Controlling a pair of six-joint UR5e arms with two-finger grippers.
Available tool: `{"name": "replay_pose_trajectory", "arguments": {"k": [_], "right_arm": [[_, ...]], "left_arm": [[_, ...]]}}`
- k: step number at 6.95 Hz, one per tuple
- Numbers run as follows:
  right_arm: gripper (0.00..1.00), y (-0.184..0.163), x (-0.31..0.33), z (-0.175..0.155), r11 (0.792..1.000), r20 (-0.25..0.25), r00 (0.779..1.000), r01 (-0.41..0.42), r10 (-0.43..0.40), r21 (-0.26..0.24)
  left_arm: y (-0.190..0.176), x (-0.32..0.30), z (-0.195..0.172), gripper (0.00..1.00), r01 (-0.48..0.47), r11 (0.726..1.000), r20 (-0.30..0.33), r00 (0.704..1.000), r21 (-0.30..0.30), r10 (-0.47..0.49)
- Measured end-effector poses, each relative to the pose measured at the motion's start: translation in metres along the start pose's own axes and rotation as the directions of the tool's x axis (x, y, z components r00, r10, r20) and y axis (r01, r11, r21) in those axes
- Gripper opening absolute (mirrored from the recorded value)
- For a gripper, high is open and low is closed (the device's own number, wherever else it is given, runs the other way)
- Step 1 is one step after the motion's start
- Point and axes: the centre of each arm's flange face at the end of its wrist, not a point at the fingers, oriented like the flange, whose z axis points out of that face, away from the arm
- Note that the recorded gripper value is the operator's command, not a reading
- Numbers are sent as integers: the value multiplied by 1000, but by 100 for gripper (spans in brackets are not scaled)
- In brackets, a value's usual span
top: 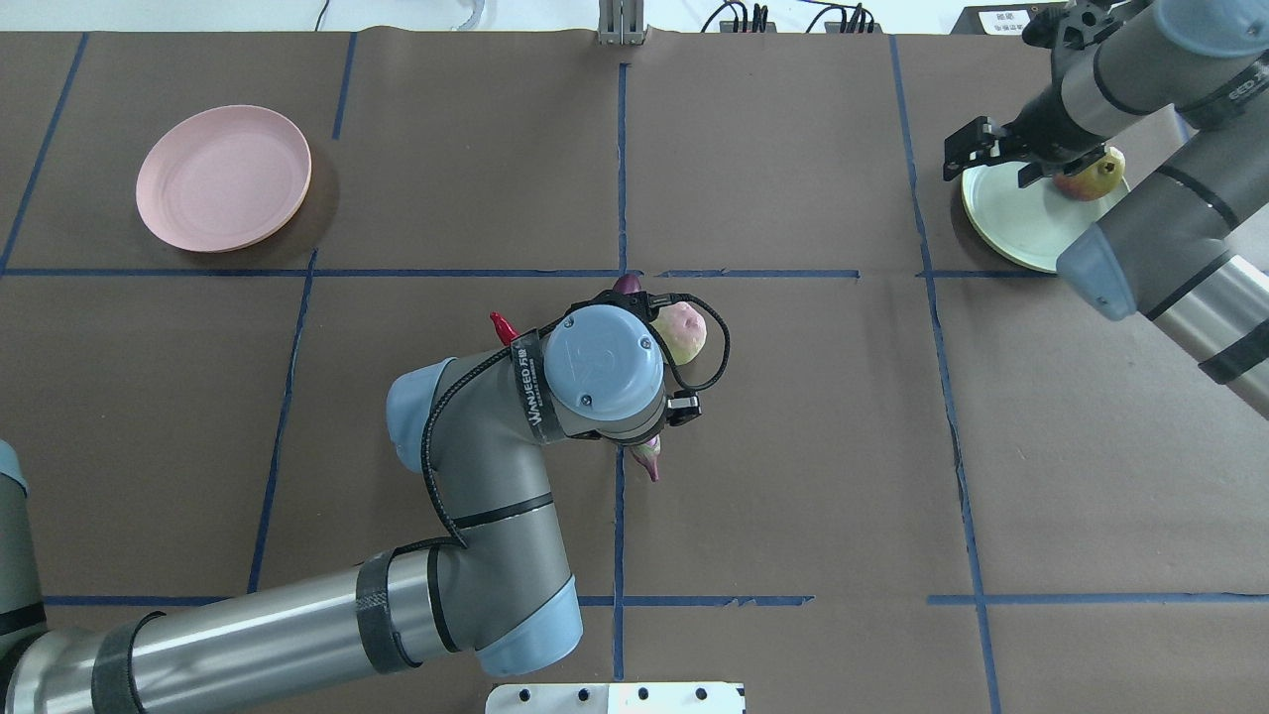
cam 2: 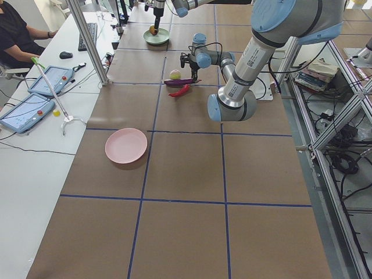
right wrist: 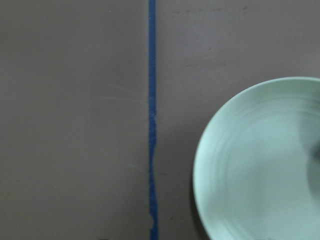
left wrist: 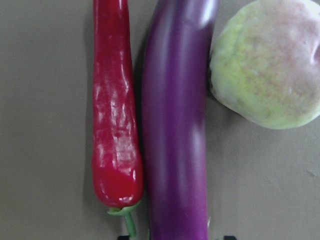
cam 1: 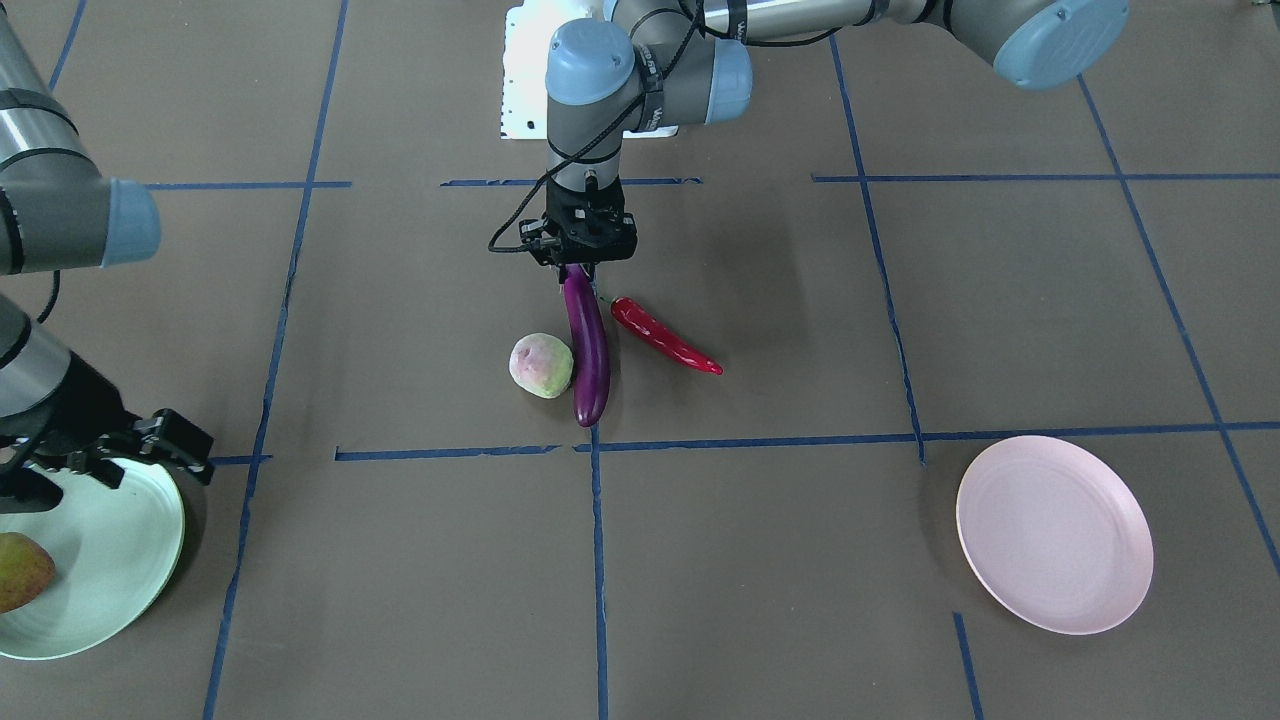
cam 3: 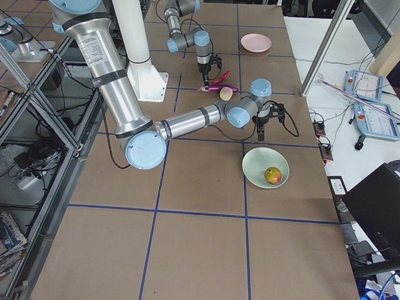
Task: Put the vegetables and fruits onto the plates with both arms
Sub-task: 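Carry the eggplant to the pink plate while the right gripper grasps the peach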
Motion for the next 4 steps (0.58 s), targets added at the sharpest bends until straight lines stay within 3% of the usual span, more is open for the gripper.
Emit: {"name": "replay_pose_trajectory", "arguments": {"k": [2,4], "right_arm": [[100,44,-95,7,994,82,991,-101,104,-45],[100,91,-187,16,977,130,969,-204,211,-65]], "left_arm": [[-66,-50,-40,0,179,980,-34,984,83,-177],[-158,-135,-66,0,326,923,-23,944,204,-329]]}}
